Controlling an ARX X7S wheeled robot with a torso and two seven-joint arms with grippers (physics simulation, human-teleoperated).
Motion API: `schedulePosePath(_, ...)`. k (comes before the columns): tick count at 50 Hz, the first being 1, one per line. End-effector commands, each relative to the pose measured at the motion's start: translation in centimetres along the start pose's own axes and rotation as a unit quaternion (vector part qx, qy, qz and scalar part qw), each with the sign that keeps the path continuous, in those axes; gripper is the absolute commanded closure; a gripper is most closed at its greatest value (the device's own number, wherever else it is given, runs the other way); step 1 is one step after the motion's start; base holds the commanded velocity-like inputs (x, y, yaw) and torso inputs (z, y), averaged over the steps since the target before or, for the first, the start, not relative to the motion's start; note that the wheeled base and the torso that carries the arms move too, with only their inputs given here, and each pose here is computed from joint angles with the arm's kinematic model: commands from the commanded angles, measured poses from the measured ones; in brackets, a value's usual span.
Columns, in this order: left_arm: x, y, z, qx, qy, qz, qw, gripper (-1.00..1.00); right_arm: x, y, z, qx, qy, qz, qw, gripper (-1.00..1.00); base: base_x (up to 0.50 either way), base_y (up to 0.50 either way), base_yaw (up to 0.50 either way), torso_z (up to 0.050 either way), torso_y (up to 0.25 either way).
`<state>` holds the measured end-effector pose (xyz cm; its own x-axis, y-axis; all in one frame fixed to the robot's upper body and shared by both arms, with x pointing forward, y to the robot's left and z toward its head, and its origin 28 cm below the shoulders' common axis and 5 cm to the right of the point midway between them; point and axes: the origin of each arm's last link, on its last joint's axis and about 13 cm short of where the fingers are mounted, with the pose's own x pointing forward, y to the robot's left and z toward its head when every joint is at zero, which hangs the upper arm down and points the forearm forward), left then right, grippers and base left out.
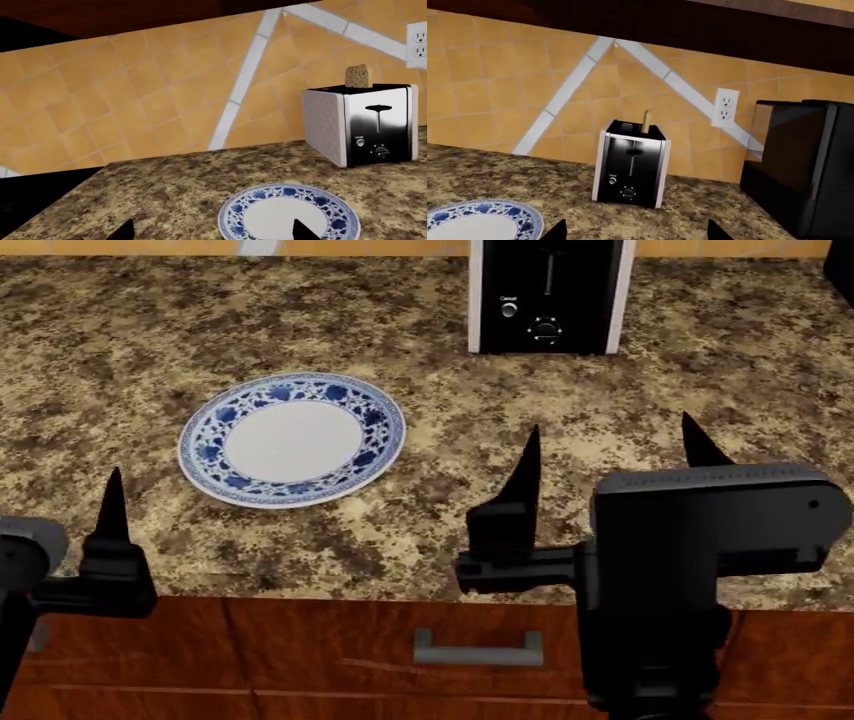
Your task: Place the toasted item on a plate.
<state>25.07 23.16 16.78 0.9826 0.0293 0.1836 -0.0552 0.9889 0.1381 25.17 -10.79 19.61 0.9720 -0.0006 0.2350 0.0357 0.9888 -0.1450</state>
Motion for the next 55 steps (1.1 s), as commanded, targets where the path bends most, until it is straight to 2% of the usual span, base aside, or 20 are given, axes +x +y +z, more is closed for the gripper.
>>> schedulePosePath(1, 1.6, 1.1, 3.3, 0.016, -0.017, 0.001, 1.000, -1.00, 1.8, -1.3, 3.9, -0.008, -0.018, -0.010, 1.000, -1.00, 0.00, 0.00, 0.00, 0.050, 0.000)
schedulePosePath(12, 2.4, 2.8, 6.3, 0.034, -0.043, 0.014, 0.998, -1.00, 3.1, -2.5, 6.3, 0.012, -0.019, -0.017, 1.000, -1.00, 0.00, 0.00, 0.00, 0.050, 0.000)
schedulePosePath(16, 2.4, 3.3, 7.4, 0.040, -0.052, 0.016, 0.998, -1.00, 3.4, -3.1, 6.9, 0.003, -0.023, -0.023, 0.999, -1.00, 0.00, 0.00, 0.00, 0.050, 0.000)
schedulePosePath(24, 2.2, 4.4, 8.4, 0.016, -0.067, 0.030, 0.997, -1.00, 3.6, -3.8, 8.3, -0.001, -0.035, -0.031, 0.999, -1.00, 0.00, 0.00, 0.00, 0.025, 0.000)
schedulePosePath(28, 2.1, 4.9, 9.2, 0.025, -0.071, 0.034, 0.997, -1.00, 3.5, -4.1, 8.9, -0.001, -0.037, -0.034, 0.999, -1.00, 0.00, 0.00, 0.00, 0.000, 0.000)
schedulePosePath(29, 2.1, 5.0, 9.3, 0.025, -0.071, 0.038, 0.996, -1.00, 3.5, -4.1, 9.0, 0.011, -0.043, -0.037, 0.998, -1.00, 0.00, 0.00, 0.00, 0.000, 0.000)
schedulePosePath(55, 1.5, 5.2, 8.8, 0.033, -0.054, 0.032, 0.997, -1.00, 3.3, -3.6, 9.0, 0.003, -0.044, -0.021, 0.999, -1.00, 0.23, 0.00, 0.00, 0.000, 0.000)
